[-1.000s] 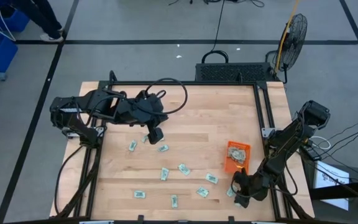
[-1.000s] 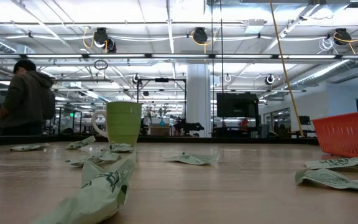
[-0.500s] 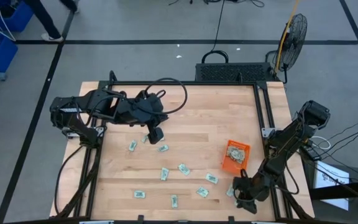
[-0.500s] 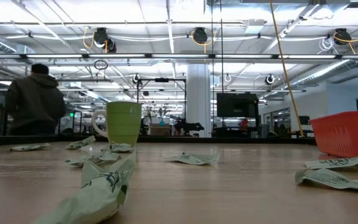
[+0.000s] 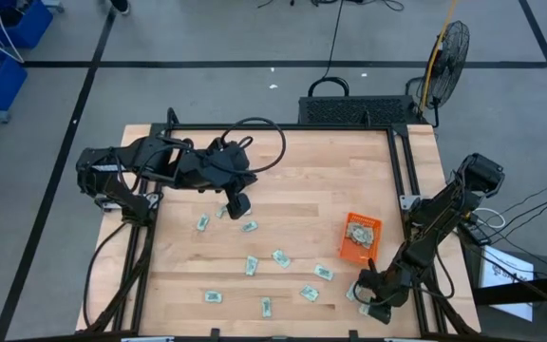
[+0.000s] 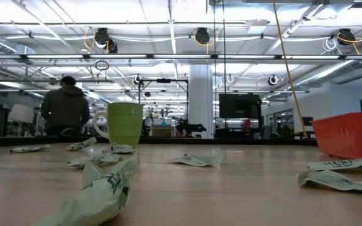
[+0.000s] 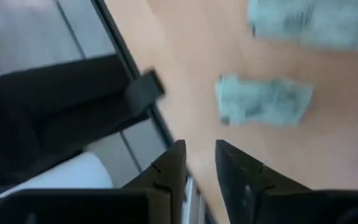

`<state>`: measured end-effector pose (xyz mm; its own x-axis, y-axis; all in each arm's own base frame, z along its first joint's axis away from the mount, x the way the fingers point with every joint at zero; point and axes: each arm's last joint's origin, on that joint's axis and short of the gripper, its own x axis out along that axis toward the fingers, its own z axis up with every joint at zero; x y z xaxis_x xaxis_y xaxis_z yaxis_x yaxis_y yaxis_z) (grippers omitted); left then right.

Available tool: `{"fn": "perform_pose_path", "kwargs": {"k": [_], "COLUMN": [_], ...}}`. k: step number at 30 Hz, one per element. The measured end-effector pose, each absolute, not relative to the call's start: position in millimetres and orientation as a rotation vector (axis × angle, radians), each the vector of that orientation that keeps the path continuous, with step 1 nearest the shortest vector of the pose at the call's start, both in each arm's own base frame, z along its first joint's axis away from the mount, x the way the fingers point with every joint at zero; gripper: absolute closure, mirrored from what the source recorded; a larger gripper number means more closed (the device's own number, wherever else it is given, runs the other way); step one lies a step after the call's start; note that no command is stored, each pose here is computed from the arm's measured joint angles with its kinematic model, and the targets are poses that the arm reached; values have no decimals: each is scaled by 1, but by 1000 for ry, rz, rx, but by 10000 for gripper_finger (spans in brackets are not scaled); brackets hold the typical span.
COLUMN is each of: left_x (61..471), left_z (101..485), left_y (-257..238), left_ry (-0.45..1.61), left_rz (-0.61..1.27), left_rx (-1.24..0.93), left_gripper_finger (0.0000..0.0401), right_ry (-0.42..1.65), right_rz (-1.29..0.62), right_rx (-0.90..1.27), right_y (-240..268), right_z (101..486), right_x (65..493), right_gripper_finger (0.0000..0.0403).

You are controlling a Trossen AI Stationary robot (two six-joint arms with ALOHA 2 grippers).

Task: Pick and place Stevia / Truvia into bins
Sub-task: Put the stevia packet into the orange basket

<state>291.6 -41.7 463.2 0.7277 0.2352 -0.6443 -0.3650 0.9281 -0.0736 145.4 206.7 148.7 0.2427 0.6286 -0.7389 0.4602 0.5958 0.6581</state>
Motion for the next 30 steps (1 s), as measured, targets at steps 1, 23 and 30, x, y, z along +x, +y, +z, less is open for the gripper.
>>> {"fn": "perform_pose_path", "kwargs": {"k": [1,23,30], "left_x": [292,292,292], "left_z": [463,463,463], "left_y": [-42,-41,-41], "left_ry": [678,670,669], "left_rz": [338,364,364], "left_rx": [-199,-189,-190], "left_gripper_finger": [364,364,364], "right_ry": [1395,1349,1338], "right_rz": [158,-226,-298], "right_rx": [1014,872,991], "right_y": [209,197,189], "right_z": [152,166,144], "right_x": [146,151,144], "right_gripper_finger": [332,344,331]}}
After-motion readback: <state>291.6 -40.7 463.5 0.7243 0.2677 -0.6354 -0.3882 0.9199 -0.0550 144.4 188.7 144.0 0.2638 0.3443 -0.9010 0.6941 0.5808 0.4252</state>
